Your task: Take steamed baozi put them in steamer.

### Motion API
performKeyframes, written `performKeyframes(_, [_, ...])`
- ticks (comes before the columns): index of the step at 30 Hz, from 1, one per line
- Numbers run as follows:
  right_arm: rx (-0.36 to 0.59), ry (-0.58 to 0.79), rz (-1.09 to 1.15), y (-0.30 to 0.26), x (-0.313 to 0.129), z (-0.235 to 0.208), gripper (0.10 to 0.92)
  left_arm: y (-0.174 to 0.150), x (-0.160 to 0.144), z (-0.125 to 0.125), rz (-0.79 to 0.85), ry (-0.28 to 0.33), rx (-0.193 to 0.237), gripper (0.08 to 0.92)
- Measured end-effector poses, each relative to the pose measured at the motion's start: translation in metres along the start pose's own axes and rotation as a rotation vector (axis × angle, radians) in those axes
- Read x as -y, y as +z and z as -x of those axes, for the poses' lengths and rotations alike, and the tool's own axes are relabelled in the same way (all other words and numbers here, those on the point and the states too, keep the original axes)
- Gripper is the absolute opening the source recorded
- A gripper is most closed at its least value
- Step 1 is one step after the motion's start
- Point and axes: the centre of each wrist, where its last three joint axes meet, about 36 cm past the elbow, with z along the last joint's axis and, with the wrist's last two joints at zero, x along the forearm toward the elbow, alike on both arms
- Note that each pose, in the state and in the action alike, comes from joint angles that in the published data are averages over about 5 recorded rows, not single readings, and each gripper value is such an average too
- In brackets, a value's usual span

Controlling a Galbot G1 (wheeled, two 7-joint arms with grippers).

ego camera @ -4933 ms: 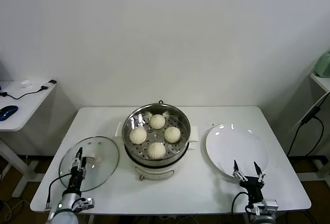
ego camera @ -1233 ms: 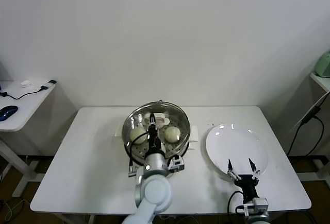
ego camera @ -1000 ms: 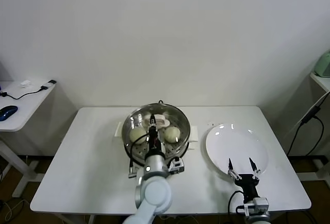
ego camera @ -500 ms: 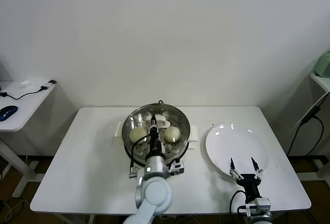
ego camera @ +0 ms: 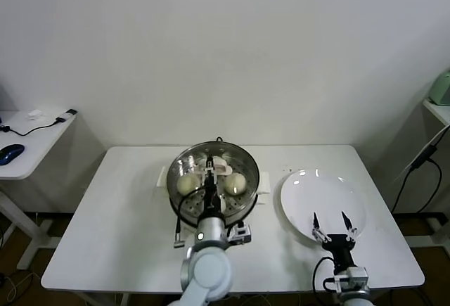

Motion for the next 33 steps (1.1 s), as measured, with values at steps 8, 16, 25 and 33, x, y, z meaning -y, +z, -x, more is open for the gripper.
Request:
performKeyframes(8, [0.009,-0.006,0.018,-0.005,-0.005,0.002,0.823,0.022,-0.022,-0.016,-0.085,-0.025,0.048,0.731])
performKeyframes(16, [0.042,-0.018,0.047,-0.011,-0.009,0.0,0.823,0.07,-0.047,-0.019,-0.359,-0.058,0.116,0.822])
performKeyframes(25, [0.064,-0.042,0.05,-0.013,-0.007,-0.002,0.823,0.178,-0.048,-0.01,-0.766,-0.057,0.037,0.823])
performKeyframes(33, [0.067,-0.043,0.051,-0.008,-0.003,-0.003,0.823,0.255,-0.003,-0.016,-1.077,0.007,-0.014,0.823])
